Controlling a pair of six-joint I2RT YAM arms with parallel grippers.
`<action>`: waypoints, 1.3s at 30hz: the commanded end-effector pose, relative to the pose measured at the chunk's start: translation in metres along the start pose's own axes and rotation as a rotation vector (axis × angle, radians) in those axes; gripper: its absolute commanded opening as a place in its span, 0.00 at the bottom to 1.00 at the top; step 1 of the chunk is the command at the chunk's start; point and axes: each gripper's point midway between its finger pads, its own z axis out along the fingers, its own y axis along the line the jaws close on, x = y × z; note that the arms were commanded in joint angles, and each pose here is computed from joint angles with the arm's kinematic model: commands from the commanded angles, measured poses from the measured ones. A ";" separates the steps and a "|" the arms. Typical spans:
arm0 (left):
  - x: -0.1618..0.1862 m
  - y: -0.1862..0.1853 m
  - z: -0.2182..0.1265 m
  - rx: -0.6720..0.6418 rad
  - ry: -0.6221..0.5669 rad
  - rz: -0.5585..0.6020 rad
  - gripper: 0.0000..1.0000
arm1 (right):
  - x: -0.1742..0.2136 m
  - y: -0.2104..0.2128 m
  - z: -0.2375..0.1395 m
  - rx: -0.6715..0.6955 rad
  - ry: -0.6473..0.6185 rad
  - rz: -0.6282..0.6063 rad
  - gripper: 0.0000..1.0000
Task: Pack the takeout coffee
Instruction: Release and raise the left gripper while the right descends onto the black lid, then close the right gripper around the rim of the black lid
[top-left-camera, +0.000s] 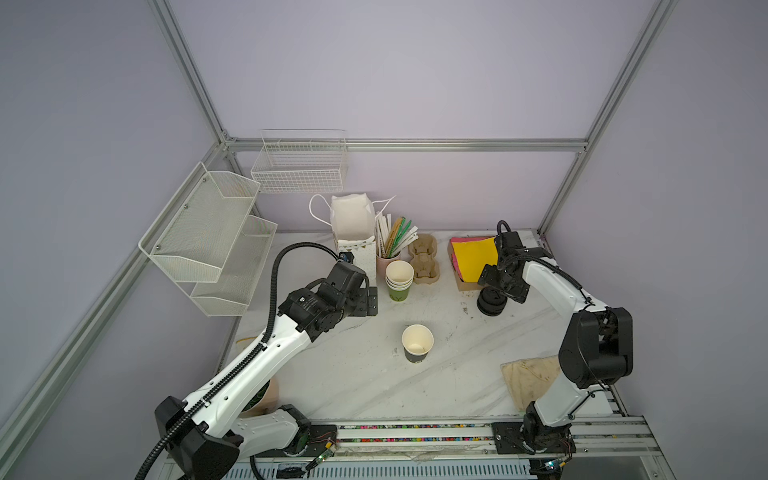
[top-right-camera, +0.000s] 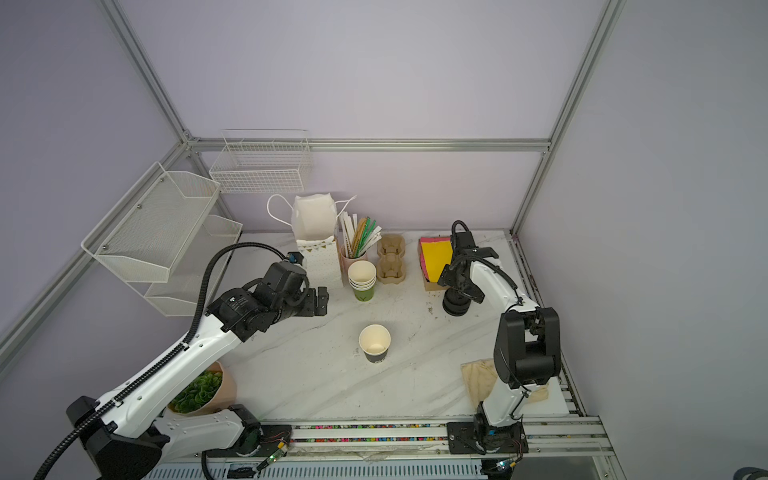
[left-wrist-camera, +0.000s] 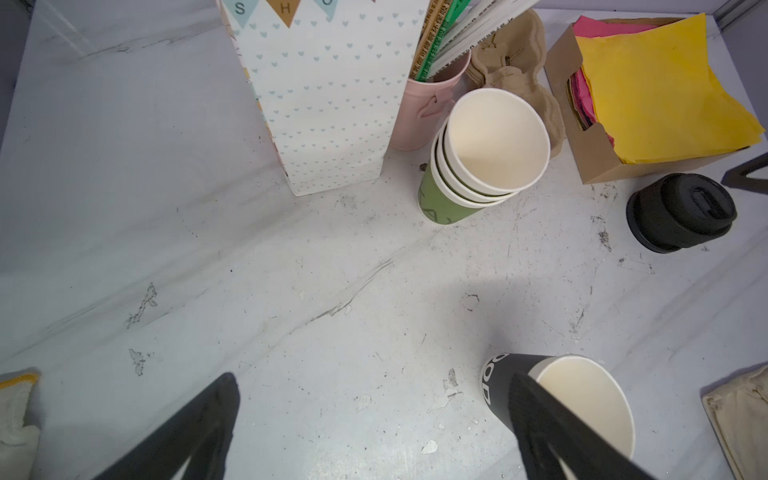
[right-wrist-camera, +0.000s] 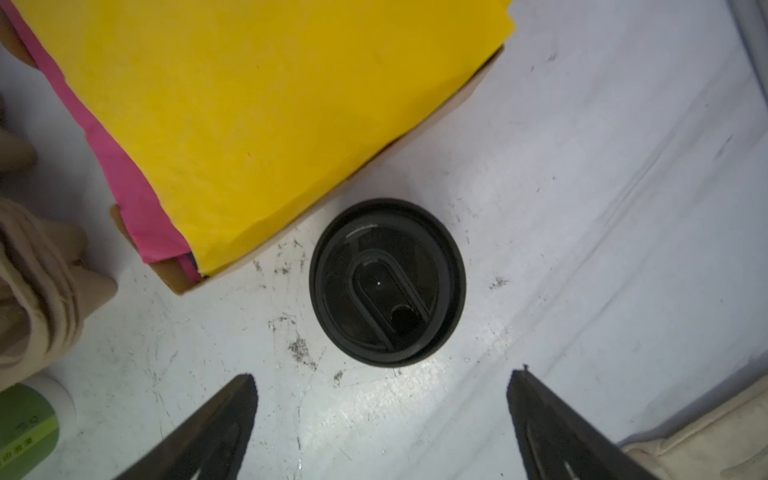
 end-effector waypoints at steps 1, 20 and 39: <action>-0.008 0.009 -0.006 -0.025 -0.061 0.071 1.00 | 0.014 -0.002 0.002 -0.016 0.052 -0.031 0.97; 0.022 0.048 0.016 -0.189 -0.122 0.113 1.00 | -0.009 -0.004 0.026 0.098 0.045 -0.049 0.86; 0.026 0.061 0.017 -0.264 -0.121 0.148 1.00 | -0.009 -0.005 0.040 0.127 0.057 -0.055 0.87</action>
